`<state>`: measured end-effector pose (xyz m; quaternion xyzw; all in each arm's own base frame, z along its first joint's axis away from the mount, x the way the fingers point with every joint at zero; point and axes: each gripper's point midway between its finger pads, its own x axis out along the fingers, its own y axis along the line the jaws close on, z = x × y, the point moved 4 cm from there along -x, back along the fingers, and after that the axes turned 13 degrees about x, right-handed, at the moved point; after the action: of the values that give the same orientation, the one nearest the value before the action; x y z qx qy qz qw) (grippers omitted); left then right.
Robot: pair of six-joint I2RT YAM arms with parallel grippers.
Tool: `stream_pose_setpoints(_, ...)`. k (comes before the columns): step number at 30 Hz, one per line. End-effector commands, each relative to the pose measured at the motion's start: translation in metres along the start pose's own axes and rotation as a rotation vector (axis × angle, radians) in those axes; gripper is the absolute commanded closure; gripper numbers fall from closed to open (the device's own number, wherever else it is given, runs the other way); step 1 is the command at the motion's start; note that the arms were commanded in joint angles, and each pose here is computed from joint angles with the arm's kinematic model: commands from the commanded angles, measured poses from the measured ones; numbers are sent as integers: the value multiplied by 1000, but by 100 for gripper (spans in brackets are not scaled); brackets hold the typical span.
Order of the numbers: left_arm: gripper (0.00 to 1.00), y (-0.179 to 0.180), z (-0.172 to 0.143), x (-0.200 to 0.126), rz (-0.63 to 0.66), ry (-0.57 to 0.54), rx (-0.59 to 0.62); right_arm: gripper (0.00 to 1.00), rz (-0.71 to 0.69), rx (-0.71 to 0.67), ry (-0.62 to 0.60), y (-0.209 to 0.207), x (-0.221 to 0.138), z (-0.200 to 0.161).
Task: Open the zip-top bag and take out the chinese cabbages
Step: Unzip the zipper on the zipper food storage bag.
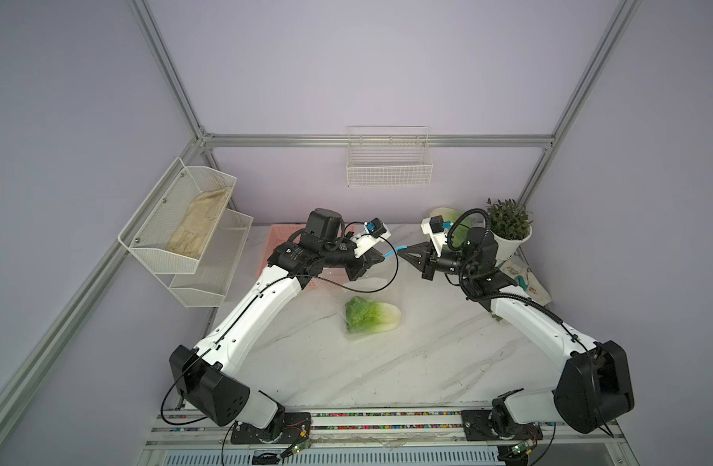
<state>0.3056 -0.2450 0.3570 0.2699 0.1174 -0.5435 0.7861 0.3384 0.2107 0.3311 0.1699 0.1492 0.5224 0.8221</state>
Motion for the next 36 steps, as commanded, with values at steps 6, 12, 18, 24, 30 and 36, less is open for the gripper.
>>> stream_pose_setpoints(6,100,-13,0,-40,69,7,-20,100,-270,9,-206,-38,-35,31)
stream_pose_setpoints(12,100,-21,-10,-54,107,43,-34,100,-330,19,-258,-55,-43,43)
stream_pose_setpoints(18,100,-31,-25,-66,150,87,-63,100,-349,63,-287,-78,-47,50)
stream_pose_setpoints(24,100,-40,-32,-78,180,90,-71,100,-362,83,-289,-91,-45,54)
stream_pose_setpoints(30,100,-40,-39,-77,190,105,-87,100,-313,95,-292,-85,-43,55)
stream_pose_setpoints(36,100,-30,-34,-59,173,53,-137,35,-421,362,-455,-87,-68,52)
